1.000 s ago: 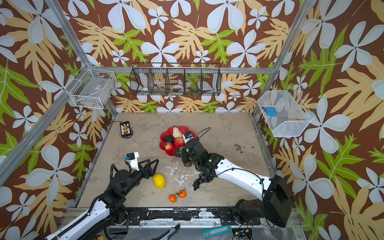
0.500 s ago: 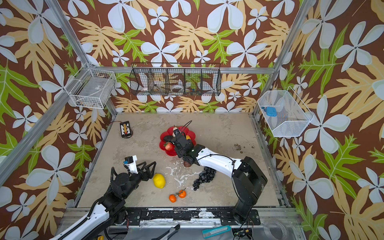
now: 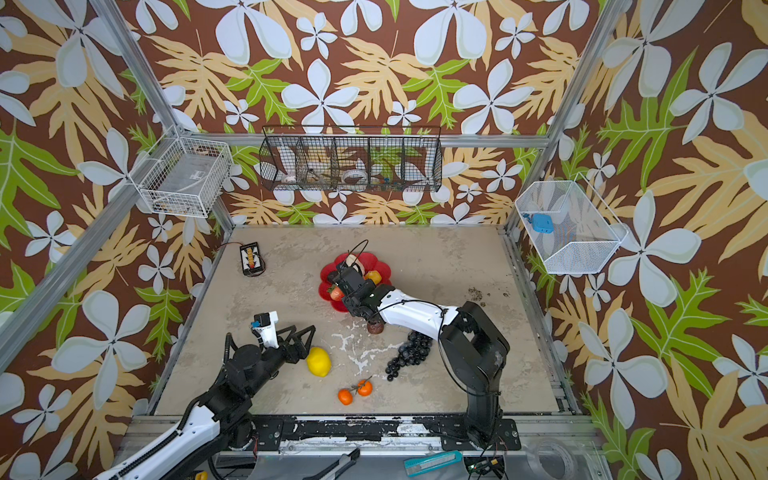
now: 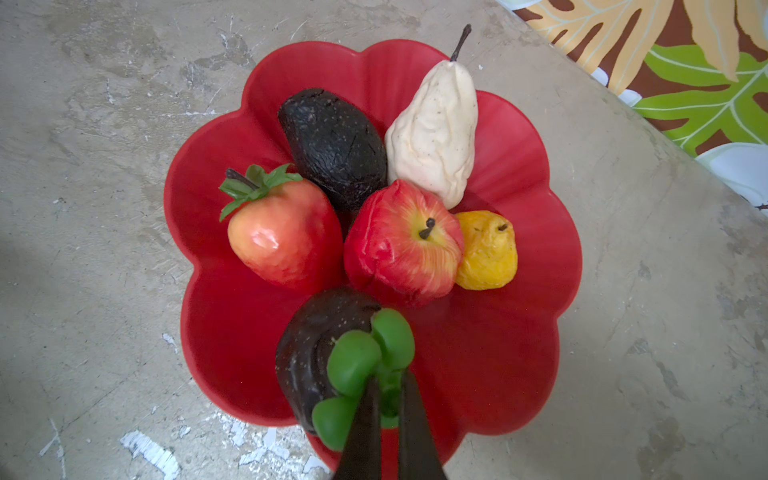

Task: Place and organize the fake fruits in the fruit bowl
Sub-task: 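Lower the mangosteen onto the red plate and open the right gripper, then move the left gripper down to the yellow lemon while the right draws back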

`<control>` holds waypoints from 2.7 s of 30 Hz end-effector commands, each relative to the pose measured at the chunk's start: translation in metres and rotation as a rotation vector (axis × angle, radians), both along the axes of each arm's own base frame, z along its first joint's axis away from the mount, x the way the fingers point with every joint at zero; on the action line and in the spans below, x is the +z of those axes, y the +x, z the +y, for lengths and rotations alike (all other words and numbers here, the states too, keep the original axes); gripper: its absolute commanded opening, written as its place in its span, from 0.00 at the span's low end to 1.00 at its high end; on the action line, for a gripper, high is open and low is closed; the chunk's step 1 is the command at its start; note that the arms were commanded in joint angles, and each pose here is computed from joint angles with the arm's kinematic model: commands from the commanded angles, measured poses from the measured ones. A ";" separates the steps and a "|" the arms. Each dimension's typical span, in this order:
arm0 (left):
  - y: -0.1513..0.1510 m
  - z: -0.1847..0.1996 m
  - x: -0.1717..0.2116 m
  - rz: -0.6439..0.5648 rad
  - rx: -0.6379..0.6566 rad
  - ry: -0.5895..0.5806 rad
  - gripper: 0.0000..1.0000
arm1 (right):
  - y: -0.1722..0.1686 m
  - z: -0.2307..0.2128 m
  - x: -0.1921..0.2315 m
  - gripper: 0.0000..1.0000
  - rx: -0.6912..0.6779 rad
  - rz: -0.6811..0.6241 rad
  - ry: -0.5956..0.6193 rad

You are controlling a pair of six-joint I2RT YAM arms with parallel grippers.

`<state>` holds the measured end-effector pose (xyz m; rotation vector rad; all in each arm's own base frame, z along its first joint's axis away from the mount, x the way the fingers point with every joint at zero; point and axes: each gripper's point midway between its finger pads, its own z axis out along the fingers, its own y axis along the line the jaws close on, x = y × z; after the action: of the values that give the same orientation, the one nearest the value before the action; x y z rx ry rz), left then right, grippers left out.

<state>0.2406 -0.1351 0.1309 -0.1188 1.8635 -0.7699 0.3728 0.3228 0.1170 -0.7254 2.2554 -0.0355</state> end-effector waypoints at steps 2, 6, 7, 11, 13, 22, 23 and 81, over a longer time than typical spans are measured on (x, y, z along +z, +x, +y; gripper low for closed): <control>0.001 -0.002 0.008 -0.025 -0.007 -0.022 0.86 | 0.000 0.004 -0.006 0.04 0.019 0.015 -0.019; 0.001 -0.003 0.007 -0.022 -0.008 -0.022 0.86 | 0.001 0.004 -0.017 0.05 0.035 0.030 -0.060; 0.001 -0.003 0.008 -0.022 -0.010 -0.022 0.86 | 0.001 0.003 -0.019 0.05 0.037 0.033 -0.073; 0.001 -0.003 0.008 -0.022 -0.009 -0.023 0.86 | 0.001 0.005 -0.023 0.06 0.053 0.045 -0.082; 0.001 -0.003 0.008 -0.022 -0.009 -0.023 0.86 | 0.001 0.006 -0.026 0.06 0.054 0.045 -0.092; 0.002 -0.002 0.006 -0.018 -0.005 -0.016 0.86 | 0.004 0.014 -0.028 0.10 0.052 0.035 -0.093; 0.002 -0.002 0.006 -0.018 -0.005 -0.016 0.86 | 0.004 0.014 -0.027 0.12 0.052 0.033 -0.091; -0.060 -0.010 -0.073 0.689 0.066 0.176 1.00 | -0.139 -0.155 0.045 0.89 -0.199 -0.187 0.450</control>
<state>0.1845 -0.1563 0.0677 -0.2994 2.5213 -0.6397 0.2299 0.1716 0.1580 -0.2732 2.0838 0.3047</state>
